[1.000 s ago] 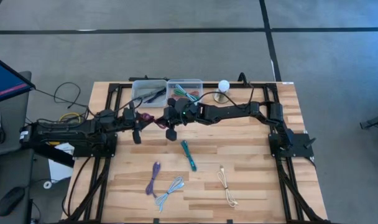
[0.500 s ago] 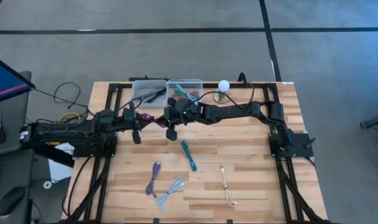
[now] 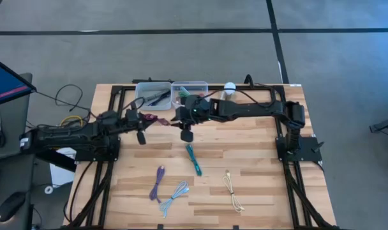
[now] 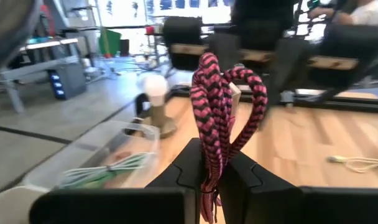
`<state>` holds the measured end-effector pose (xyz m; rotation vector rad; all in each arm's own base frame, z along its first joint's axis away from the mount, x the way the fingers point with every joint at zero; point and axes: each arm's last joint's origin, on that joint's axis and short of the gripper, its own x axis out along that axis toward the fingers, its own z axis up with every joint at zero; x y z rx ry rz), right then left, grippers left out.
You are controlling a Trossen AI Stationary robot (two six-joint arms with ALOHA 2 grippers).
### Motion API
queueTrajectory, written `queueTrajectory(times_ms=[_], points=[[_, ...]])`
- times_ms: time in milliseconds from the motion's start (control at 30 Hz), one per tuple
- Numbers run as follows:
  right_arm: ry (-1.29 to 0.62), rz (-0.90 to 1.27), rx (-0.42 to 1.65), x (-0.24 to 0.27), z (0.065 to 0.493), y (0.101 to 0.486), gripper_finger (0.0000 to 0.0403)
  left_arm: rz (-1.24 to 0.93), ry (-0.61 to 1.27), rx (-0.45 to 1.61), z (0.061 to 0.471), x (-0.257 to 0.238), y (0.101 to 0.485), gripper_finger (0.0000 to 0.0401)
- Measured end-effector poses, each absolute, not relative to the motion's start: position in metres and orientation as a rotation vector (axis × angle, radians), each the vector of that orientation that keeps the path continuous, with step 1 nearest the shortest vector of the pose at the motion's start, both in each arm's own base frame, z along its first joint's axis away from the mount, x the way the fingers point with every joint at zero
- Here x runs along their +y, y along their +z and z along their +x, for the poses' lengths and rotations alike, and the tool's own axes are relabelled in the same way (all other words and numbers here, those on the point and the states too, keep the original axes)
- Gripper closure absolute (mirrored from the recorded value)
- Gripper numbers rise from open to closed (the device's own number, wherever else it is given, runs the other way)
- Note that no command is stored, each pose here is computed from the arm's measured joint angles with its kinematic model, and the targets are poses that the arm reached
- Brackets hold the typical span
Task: Pick & Place USB Port
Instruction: Put the pink and black USB cable into the gray bin
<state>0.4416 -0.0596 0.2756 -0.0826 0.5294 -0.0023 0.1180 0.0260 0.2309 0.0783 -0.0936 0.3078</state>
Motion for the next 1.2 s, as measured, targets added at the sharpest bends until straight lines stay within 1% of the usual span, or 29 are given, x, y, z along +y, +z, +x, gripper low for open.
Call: queueTrajectory(times_ms=[167, 300, 400, 500, 700, 767, 833, 1000, 1200], points=[[0.019, -0.096, 0.659, -0.059, 0.43, 0.271, 0.0316, 0.089, 0.402, -0.092, 0.115, 0.037, 0.231, 0.0375], [0.018, -0.065, 0.743, -0.062, 0.424, 0.265, 0.0316, 0.099, 0.417, -0.093, 0.112, 0.045, 0.232, 0.0375], [0.017, -0.046, 0.804, -0.062, 0.42, 0.261, 0.0317, 0.104, 0.474, -0.091, 0.108, 0.054, 0.232, 0.0375], [0.019, -0.042, 0.829, -0.062, 0.419, 0.259, 0.0323, 0.103, 0.479, -0.091, 0.103, 0.062, 0.232, 0.0375], [0.031, -0.059, 0.783, -0.055, 0.415, 0.273, 0.035, 0.076, 0.481, -0.095, 0.093, 0.076, 0.232, 0.0375], [0.033, -0.061, 0.783, -0.054, 0.408, 0.275, 0.0358, 0.074, 0.486, -0.093, 0.09, 0.079, 0.232, 0.0375], [0.027, -0.068, 0.736, -0.054, 0.401, 0.275, 0.0366, 0.061, 0.491, -0.095, 0.087, 0.082, 0.232, 0.0375], [-0.008, -0.041, 0.625, -0.052, 0.357, 0.272, 0.0384, 0.06, 0.487, -0.09, 0.08, 0.088, 0.231, 0.0375], [-0.029, 0.0, 0.519, -0.043, 0.298, 0.268, 0.0391, 0.055, 0.564, -0.073, 0.073, 0.098, 0.23, 0.0375]])
